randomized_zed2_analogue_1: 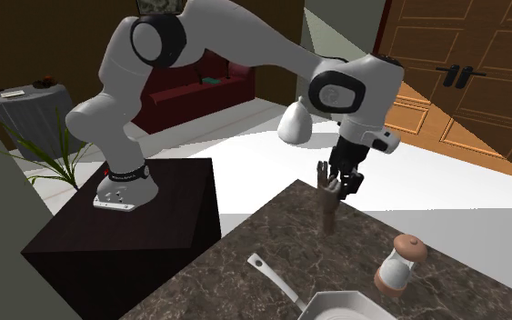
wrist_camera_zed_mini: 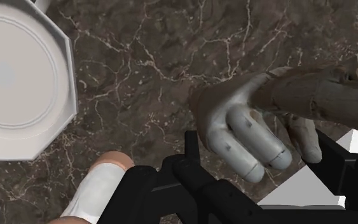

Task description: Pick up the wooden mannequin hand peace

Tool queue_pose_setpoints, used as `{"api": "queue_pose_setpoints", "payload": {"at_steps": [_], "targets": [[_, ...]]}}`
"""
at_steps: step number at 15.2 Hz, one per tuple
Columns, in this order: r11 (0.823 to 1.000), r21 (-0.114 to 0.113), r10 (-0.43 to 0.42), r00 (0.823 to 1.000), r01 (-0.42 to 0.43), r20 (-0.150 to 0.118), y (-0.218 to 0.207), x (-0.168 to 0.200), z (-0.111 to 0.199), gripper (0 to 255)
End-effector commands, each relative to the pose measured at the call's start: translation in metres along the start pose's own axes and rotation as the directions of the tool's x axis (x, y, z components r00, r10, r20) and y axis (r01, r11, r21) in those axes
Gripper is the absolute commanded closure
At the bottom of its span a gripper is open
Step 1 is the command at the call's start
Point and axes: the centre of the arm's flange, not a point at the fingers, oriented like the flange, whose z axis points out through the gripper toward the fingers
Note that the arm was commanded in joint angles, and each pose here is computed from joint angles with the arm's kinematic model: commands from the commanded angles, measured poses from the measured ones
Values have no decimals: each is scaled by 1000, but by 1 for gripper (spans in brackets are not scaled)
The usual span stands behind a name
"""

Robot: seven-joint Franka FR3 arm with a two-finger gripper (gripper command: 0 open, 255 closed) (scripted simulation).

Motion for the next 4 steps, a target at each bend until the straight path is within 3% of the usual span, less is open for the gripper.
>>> {"api": "queue_pose_setpoints", "payload": {"at_steps": [1, 4], "targets": [[1000, 0, 0, 1000, 0, 0, 0, -1, -11, 255], [1000, 0, 0, 1000, 0, 0, 0, -2, -17, 255]]}}
